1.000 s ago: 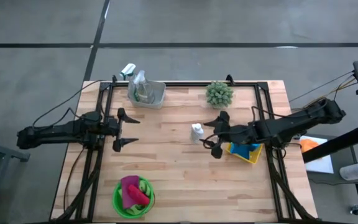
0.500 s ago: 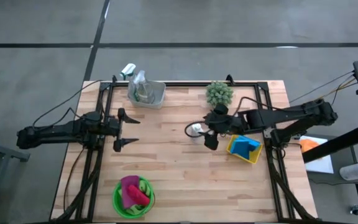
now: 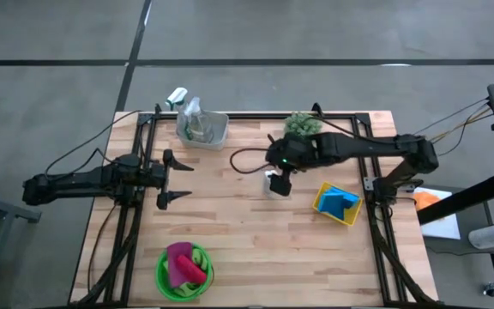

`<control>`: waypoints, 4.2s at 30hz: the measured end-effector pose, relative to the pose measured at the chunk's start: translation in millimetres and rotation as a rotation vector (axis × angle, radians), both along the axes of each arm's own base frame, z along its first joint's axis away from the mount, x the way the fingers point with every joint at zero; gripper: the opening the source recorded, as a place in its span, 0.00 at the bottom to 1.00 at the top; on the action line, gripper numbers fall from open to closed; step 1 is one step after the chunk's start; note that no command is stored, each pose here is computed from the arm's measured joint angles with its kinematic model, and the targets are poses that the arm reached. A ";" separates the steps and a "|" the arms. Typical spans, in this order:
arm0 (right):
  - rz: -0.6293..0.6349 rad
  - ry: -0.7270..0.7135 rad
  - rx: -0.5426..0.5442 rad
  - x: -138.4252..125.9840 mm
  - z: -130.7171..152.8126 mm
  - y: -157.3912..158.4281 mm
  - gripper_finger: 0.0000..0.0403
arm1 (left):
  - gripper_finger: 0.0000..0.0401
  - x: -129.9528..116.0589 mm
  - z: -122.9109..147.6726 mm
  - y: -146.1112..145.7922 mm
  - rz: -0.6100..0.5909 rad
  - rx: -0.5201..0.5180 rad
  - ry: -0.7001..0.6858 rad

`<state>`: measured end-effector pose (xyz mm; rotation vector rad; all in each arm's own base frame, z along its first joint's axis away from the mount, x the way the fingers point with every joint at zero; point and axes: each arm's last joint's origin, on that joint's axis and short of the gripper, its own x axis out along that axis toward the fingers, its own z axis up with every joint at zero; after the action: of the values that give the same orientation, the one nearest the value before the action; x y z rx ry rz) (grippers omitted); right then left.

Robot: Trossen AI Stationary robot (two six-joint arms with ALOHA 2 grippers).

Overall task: Pick & Place Kitchen Items
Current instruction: Put the white cleaner bottle into the gray bin

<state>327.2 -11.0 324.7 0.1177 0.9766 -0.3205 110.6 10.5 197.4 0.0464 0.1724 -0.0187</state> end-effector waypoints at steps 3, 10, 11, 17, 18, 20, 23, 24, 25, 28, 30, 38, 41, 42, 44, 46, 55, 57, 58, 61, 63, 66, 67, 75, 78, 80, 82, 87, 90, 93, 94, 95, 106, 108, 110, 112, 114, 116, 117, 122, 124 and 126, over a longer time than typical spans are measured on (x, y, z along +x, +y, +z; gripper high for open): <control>0.002 0.038 0.023 5.9 -0.4 -7.1 0.83 | 0.93 0.0 0.0 0.0 0.000 0.000 0.000; 0.004 0.085 0.024 7.2 -3.9 -14.5 0.83 | 0.93 0.1 -0.1 0.0 0.000 0.003 0.001; 0.007 0.077 0.022 5.6 -1.5 -14.1 0.83 | 0.93 0.1 0.0 0.0 0.000 0.002 0.001; 0.007 0.061 0.047 -2.5 6.3 -12.9 0.83 | 0.93 0.0 -0.3 0.0 0.000 0.002 0.004; 0.005 0.066 0.054 -3.3 6.3 -12.7 0.83 | 0.93 0.0 -0.3 0.0 0.000 0.002 0.004; 0.006 0.083 0.057 -4.6 4.6 -11.1 0.83 | 0.93 0.0 -0.4 0.0 -0.001 0.001 0.005; 0.024 0.060 0.042 -2.5 -0.3 -3.3 0.83 | 0.93 0.0 -0.5 0.0 -0.001 0.001 0.007; 0.027 0.053 0.022 -2.2 -2.4 0.8 0.83 | 0.93 0.0 -0.6 0.0 -0.001 0.001 0.007; 0.032 0.041 -0.001 -1.5 -3.9 5.7 0.83 | 0.93 -0.1 -0.6 0.0 -0.001 0.001 0.007; 0.060 0.014 -0.061 -0.5 -8.1 22.6 0.83 | 0.93 -0.1 -0.6 0.0 -0.001 0.001 0.007; 0.079 -0.017 -0.104 0.4 -9.9 36.0 0.83 | 0.93 -0.1 -0.6 0.0 -0.001 0.001 0.007; 0.225 -0.337 -0.244 6.7 -8.9 95.8 0.83 | 0.93 0.2 0.9 0.0 0.001 -0.007 -0.008; 0.299 -0.468 -0.266 8.4 -18.7 114.1 0.83 | 0.93 1.0 4.7 0.1 0.010 -0.062 -0.046; 0.315 -0.508 -0.271 8.5 -22.1 118.5 0.83 | 0.93 1.5 5.4 0.2 0.014 -0.093 -0.052; 0.334 -0.568 -0.273 6.9 -31.0 125.2 0.83 | 0.93 2.8 7.9 0.2 0.015 -0.149 -0.077; 0.345 -0.615 -0.275 4.0 -39.5 130.6 0.83 | 0.93 5.1 9.6 0.0 -0.001 -0.162 -0.092; 0.329 -0.653 -0.361 -17.4 -52.1 160.6 0.83 | 0.93 16.8 13.8 1.9 0.004 -0.154 -0.143; 0.347 -0.676 -0.374 -22.9 -49.7 171.9 0.83 | 0.93 18.0 13.5 2.4 0.015 -0.157 -0.140; 0.355 -0.692 -0.375 -25.6 -48.3 177.4 0.83 | 0.93 18.5 13.0 2.6 0.022 -0.160 -0.136; 0.377 -0.727 -0.387 -32.5 -46.7 193.2 0.83 | 0.93 20.8 10.5 4.0 0.068 -0.221 -0.117; 0.384 -0.726 -0.395 -35.9 -48.8 200.5 0.83 | 0.93 22.8 8.5 4.1 0.067 -0.246 -0.098; 0.376 -0.715 -0.420 -41.2 -51.6 208.6 0.83 | 0.93 27.4 9.9 2.6 -0.007 -0.266 -0.096; 0.374 -0.715 -0.424 -42.8 -51.9 210.6 0.83 | 0.93 29.7 12.4 2.0 -0.040 -0.269 -0.103; 0.368 -0.693 -0.449 -51.0 -57.6 217.2 0.83 | 0.93 72.9 33.6 6.5 -0.084 -0.155 0.024; 0.371 -0.682 -0.441 -53.0 -59.3 218.7 0.83 | 0.93 100.4 39.9 10.2 -0.099 -0.074 0.103; 0.378 -0.683 -0.432 -55.5 -59.7 221.8 0.83 | 0.93 120.1 44.7 12.9 -0.113 -0.024 0.141; 0.389 -0.685 -0.422 -58.6 -60.1 225.5 0.83 | 0.93 139.3 50.3 15.4 -0.127 0.021 0.177; 0.413 -0.670 -0.401 -69.4 -63.4 236.1 0.83 | 0.93 185.2 64.0 21.8 -0.170 0.107 0.350; 0.413 -0.653 -0.384 -75.5 -66.6 240.7 0.83 | 0.93 208.0 71.2 25.5 -0.176 0.140 0.448; 0.408 -0.637 -0.355 -80.1 -69.8 243.5 0.83 | 0.93 227.1 78.0 28.9 -0.178 0.189 0.487; 0.404 -0.632 -0.345 -81.3 -70.8 244.1 0.83 | 0.93 232.2 79.9 29.7 -0.184 0.204 0.493; 0.401 -0.626 -0.336 -82.4 -71.9 244.5 0.83 | 0.93 237.4 81.4 30.4 -0.190 0.218 0.494; 0.385 -0.602 -0.302 -88.3 -82.1 244.5 0.83 | 0.93 266.4 74.4 33.3 -0.263 0.273 0.518; 0.385 -0.601 -0.302 -88.4 -82.3 244.4 0.83 | 0.93 269.6 72.8 33.7 -0.261 0.279 0.503; 0.385 -0.602 -0.302 -88.4 -82.2 244.4 0.83 | 0.93 270.3 72.3 33.8 -0.261 0.280 0.500; 0.385 -0.601 -0.302 -88.4 -82.3 244.4 0.83 | 0.93 273.5 72.3 34.3 -0.255 0.288 0.468; 0.385 -0.602 -0.302 -88.4 -82.2 244.4 0.83 | 0.93 274.6 72.0 34.4 -0.250 0.282 0.461; 0.384 -0.602 -0.300 -88.4 -82.3 244.4 0.83 | 0.93 278.4 69.5 34.9 -0.246 0.273 0.461; 0.383 -0.601 -0.300 -88.5 -82.6 244.3 0.83 | 0.93 281.1 69.2 35.3 -0.242 0.271 0.451; 0.381 -0.602 -0.297 -88.6 -83.0 244.2 0.83 | 0.93 290.0 60.2 36.4 -0.247 0.255 0.478; 0.381 -0.602 -0.297 -88.6 -83.1 244.2 0.83 | 0.93 290.4 60.1 37.0 -0.245 0.253 0.480; 0.381 -0.603 -0.296 -88.6 -83.1 244.2 0.83 | 0.93 289.9 61.0 39.0 -0.240 0.252 0.479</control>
<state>238.7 233.2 241.5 -0.2316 0.3332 -0.0633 400.5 49.5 258.4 0.3149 0.6469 -0.2489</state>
